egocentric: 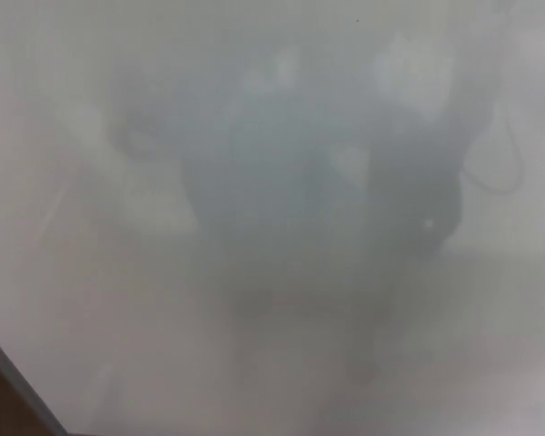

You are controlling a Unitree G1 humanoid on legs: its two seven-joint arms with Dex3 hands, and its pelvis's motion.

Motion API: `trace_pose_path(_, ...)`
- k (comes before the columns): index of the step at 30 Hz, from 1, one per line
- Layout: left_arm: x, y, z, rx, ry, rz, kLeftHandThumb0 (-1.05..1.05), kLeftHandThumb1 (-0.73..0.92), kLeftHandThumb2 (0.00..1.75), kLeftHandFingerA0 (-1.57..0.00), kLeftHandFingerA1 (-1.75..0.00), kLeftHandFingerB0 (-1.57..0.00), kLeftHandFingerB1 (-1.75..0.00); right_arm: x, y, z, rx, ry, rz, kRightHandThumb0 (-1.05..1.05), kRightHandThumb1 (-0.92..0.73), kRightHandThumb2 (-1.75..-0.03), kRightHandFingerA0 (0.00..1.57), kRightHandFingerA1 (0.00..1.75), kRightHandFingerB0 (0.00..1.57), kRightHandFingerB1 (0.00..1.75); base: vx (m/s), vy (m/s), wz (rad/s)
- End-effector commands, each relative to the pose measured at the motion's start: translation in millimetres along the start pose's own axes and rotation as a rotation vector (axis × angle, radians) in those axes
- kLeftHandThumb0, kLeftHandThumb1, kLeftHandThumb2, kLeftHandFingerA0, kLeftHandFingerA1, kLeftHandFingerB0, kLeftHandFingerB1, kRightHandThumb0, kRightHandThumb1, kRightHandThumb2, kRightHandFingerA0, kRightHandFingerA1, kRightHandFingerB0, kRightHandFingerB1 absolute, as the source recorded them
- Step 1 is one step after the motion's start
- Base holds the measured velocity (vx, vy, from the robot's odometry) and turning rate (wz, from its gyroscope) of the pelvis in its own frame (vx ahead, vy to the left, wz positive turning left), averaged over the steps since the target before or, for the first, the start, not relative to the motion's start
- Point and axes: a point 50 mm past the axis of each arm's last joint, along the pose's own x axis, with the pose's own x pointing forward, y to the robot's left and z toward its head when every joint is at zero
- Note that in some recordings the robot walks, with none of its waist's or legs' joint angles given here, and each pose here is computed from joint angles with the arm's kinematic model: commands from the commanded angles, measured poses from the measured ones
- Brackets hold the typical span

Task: A magnetic marker holder is on the left hand side of the white board, the robot put the index and middle finger into the opening of the container and pull off the magnetic holder and hand it to a human on the left hand side.

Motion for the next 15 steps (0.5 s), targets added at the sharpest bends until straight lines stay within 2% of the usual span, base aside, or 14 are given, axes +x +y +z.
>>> trace_pose_path(1, -5.0, 5.2, -9.2, -0.073, 0.047, 0.082, -0.79, 0.58, 0.91, -0.80, -0.58, -0.39, -0.47, -0.6, -5.5, -4.8, -0.039, 0.007, -0.018, -0.44, -0.61, -0.58, 0.94, 0.82, 0.74, 0.63, 0.00, 0.000, 0.00)
trace_pose_path(3, -8.8, 11.8, -13.0, -0.061, 0.081, 0.129, -0.83, 0.59, 0.93, -0.74, -0.57, -0.39, -0.47, -1.0, -6.6, -5.0, -0.040, 0.002, -0.024, -0.44, -0.61, -0.58, 0.93, 0.84, 0.73, 0.63, 0.00, 0.000, 0.00)
trace_pose_path(5, -19.8, 31.1, -20.2, 0.020, 0.183, 0.205, -0.91, 0.66, 0.98, -0.55, -0.52, -0.29, -0.45, -1.7, -5.4, -5.0, -0.038, 0.005, -0.020, -0.44, -0.61, -0.58, 0.91, 0.89, 0.65, 0.58, 0.00, 0.000, 0.00)
trace_pose_path(8, -31.9, 46.9, -24.5, 0.133, 0.275, 0.282, -0.90, 0.66, 1.00, -0.55, -0.54, -0.25, -0.44, -2.1, -3.9, -4.7, -0.038, 0.008, -0.014, -0.44, -0.61, -0.58, 0.90, 0.84, 0.61, 0.55, 0.00, 0.000, 0.00)
trace_pose_path(9, -36.6, 52.4, -25.7, 0.186, 0.309, 0.317, -0.90, 0.66, 1.00, -0.55, -0.54, -0.25, -0.44, -1.9, -3.4, -4.2, -0.037, 0.007, -0.012, -0.44, -0.61, -0.58, 0.90, 0.84, 0.61, 0.55, 0.00, 0.000, 0.00)
trace_pose_path(10, -47.9, 65.1, -28.4, 0.315, 0.390, 0.389, -0.87, 0.67, 0.98, -0.44, -0.53, -0.16, -0.41, -1.7, -3.9, -4.0, -0.036, 0.003, -0.015, -0.44, -0.61, -0.58, 0.89, 0.80, 0.51, 0.51, 0.00, 0.000, 0.00)
trace_pose_path(11, -60.9, 76.7, -32.7, 0.464, 0.508, 0.441, -0.87, 0.67, 0.98, -0.44, -0.53, -0.16, -0.41, -1.5, -4.6, -3.7, -0.035, -0.002, -0.019, -0.44, -0.61, -0.58, 0.89, 0.80, 0.51, 0.51, 0.00, 0.000, 0.00)
trace_pose_path(12, -63.5, 78.7, -33.8, 0.494, 0.535, 0.446, -0.87, 0.67, 0.98, -0.44, -0.53, -0.16, -0.41, -1.4, -4.7, -3.7, -0.035, -0.003, -0.020, -0.44, -0.61, -0.58, 0.89, 0.80, 0.51, 0.51, 0.00, 0.000, 0.00)
trace_pose_path(13, -80.5, 93.0, -39.3, 0.607, 0.655, 0.566, -0.78, 0.72, 0.62, -0.46, -0.43, -0.28, -0.30, -1.4, -5.9, -3.9, -0.024, -0.003, -0.024, -0.44, -0.61, -0.58, 0.88, 0.77, 0.44, 0.50, 0.00, 0.000, 0.00)
trace_pose_path(15, -101.1, 106.8, -45.6, 0.694, 0.773, 0.689, -0.75, 0.66, 0.61, -0.51, -0.42, -0.32, -0.31, -1.6, -7.1, -4.2, -0.012, -0.003, -0.027, -0.44, -0.63, -0.58, 0.87, 0.75, 0.41, 0.49, 0.00, 0.000, 0.00)
